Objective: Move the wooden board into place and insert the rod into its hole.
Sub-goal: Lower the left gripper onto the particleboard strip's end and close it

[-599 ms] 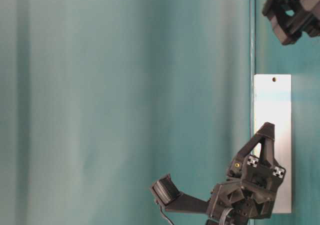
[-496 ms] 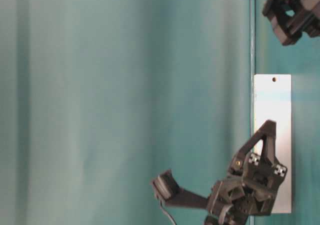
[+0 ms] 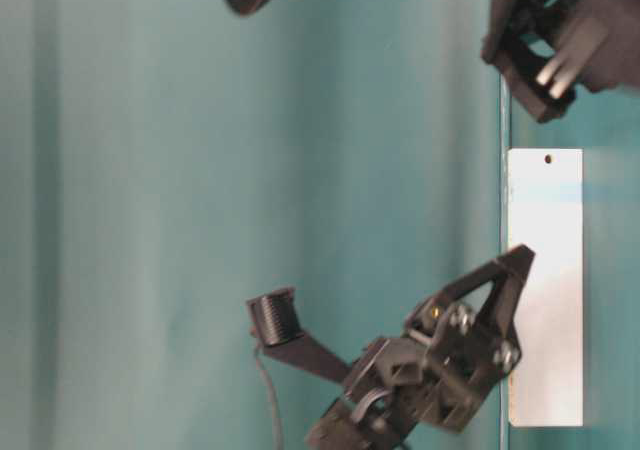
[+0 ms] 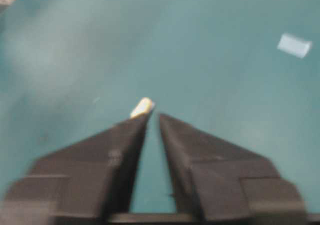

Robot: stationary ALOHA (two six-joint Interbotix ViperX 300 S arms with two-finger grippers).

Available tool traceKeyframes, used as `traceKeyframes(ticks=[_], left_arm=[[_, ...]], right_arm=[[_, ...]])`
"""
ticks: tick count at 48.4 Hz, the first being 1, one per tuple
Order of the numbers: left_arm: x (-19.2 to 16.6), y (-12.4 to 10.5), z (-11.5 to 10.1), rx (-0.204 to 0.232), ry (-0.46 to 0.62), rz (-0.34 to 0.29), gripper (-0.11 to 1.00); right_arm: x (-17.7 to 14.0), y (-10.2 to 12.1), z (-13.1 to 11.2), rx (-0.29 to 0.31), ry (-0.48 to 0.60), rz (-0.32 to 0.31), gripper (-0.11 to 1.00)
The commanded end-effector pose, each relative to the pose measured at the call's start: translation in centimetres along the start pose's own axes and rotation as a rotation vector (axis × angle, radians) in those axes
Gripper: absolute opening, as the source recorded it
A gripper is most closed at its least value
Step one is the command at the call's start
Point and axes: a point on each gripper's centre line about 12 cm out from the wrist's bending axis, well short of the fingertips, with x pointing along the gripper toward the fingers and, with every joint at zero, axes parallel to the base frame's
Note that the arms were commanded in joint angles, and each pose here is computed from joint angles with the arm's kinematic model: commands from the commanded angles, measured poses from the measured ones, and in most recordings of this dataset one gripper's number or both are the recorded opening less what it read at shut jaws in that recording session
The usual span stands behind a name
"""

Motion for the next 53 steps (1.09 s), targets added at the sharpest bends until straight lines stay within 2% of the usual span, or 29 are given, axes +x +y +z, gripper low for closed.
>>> traceKeyframes(ticks=[1, 5, 6, 9, 12, 19, 26, 30, 33, 36, 40, 53], left_arm=[[-1.7, 0.2, 2.0, 0.047, -0.008, -0.003, 0.44], [-2.5, 0.5, 2.3, 0.074, 0.021, -0.004, 0.66], [-2.6, 0.6, 2.3, 0.079, 0.027, -0.005, 0.71], [-3.0, 0.8, 2.3, 0.093, 0.043, -0.003, 0.84], [-3.2, 1.2, 2.2, 0.101, 0.054, 0.001, 0.9], [-3.3, 2.0, 2.3, 0.096, 0.058, 0.017, 0.91], [-3.5, 4.0, 2.6, 0.08, 0.054, 0.058, 0.91], [-3.5, 4.9, 2.7, 0.102, 0.064, 0.073, 0.91], [-3.5, 5.6, 2.7, 0.134, 0.082, 0.082, 0.91], [-3.4, 6.3, 2.4, 0.167, 0.112, 0.086, 0.91], [-3.1, 7.1, 1.5, 0.19, 0.154, 0.089, 0.91], [-0.9, 8.0, -0.8, 0.195, 0.23, 0.082, 0.91]], right_arm=[[-0.8, 0.0, 2.3, 0.031, -0.023, -0.004, 0.55], [-1.1, 0.0, 2.7, 0.075, 0.01, -0.011, 0.78], [-1.2, 0.0, 2.7, 0.081, 0.018, -0.012, 0.81], [-1.3, -0.1, 2.8, 0.092, 0.037, -0.016, 0.81], [-1.3, 0.0, 2.9, 0.092, 0.051, -0.017, 0.81], [-1.3, 0.2, 3.0, 0.091, 0.078, -0.018, 0.81], [-1.4, 0.3, 3.3, 0.088, 0.098, -0.02, 0.81], [-1.4, 0.3, 3.4, 0.087, 0.111, -0.021, 0.81], [-1.4, 0.3, 3.3, 0.089, 0.12, -0.023, 0.81], [-1.4, 0.3, 3.2, 0.087, 0.128, -0.024, 0.81], [-1.4, 0.3, 3.1, 0.087, 0.134, -0.025, 0.81], [-1.6, 0.3, 3.3, 0.089, 0.129, -0.025, 0.81]])
